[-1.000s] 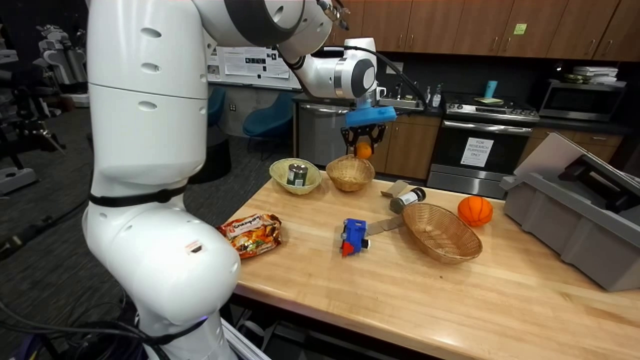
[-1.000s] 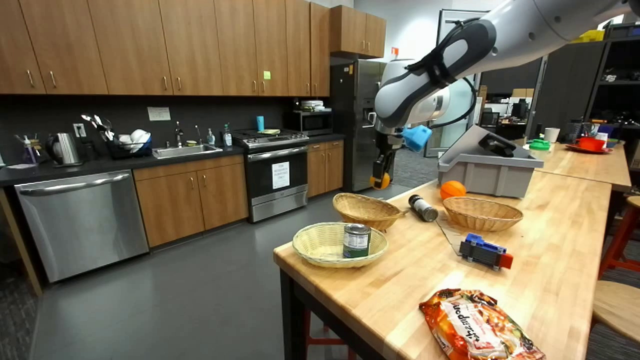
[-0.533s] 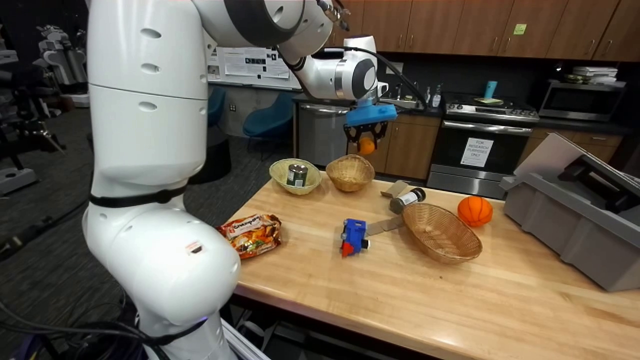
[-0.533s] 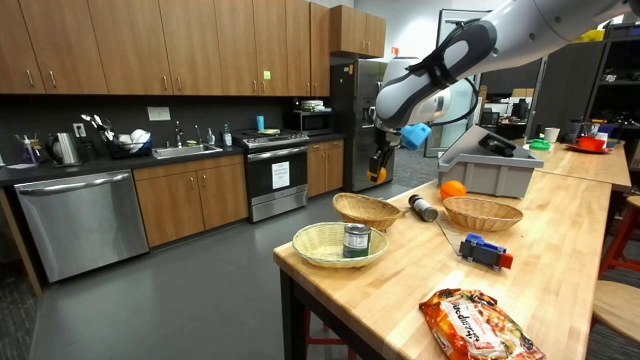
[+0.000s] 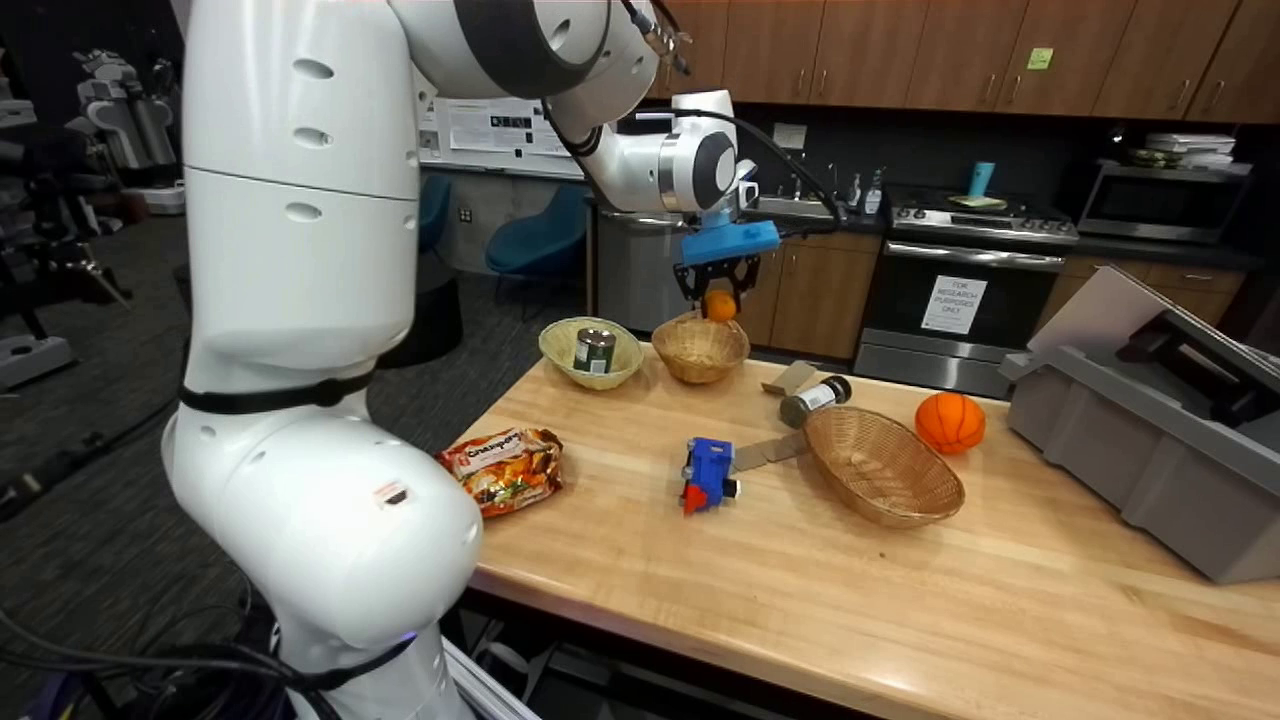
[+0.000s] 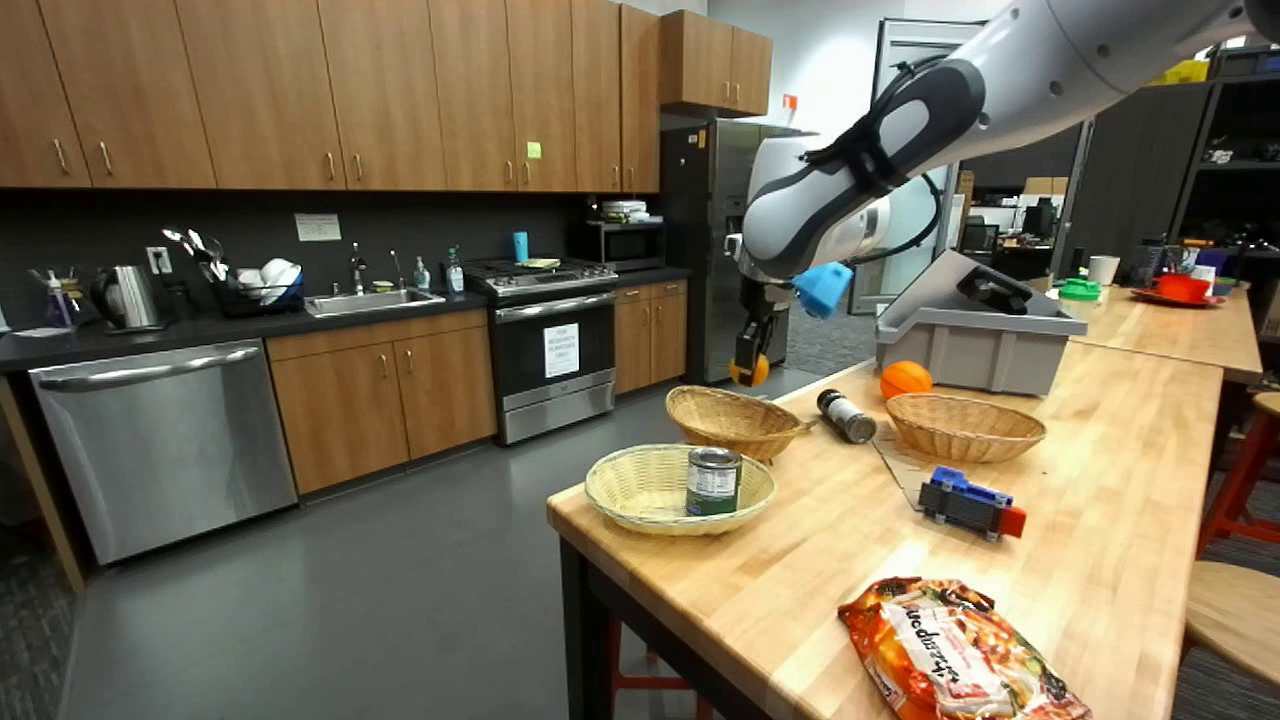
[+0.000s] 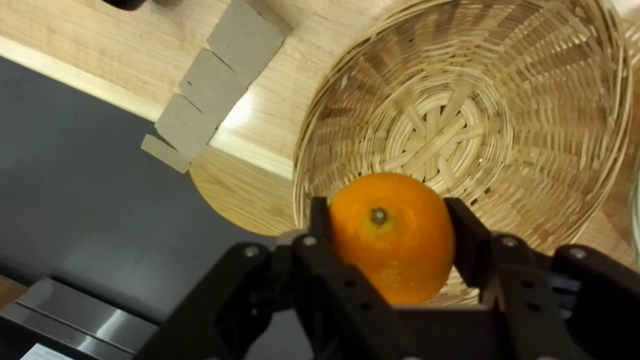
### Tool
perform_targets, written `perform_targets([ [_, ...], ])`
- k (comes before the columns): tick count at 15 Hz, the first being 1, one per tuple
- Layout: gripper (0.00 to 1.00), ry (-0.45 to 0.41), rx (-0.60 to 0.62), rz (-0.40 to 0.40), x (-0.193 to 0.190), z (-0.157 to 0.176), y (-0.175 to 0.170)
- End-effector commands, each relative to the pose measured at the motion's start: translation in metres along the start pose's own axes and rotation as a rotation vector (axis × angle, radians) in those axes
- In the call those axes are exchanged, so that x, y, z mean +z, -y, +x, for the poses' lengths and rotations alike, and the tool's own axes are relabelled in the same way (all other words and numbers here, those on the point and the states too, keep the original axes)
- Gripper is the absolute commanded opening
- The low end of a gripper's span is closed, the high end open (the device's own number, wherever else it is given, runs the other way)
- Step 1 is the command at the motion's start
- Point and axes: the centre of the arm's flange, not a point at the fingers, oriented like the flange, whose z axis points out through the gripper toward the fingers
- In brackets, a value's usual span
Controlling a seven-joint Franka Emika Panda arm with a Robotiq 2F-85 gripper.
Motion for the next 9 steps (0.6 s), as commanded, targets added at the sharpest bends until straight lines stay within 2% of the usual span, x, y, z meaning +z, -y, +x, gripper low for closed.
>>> perform_targets([
  [1,0.32,0.049,-0.012,0.013,0.017,0.006,0.006],
  [9,0.32,0.109,-0.024,0.008,0.074,0.021,0.013],
])
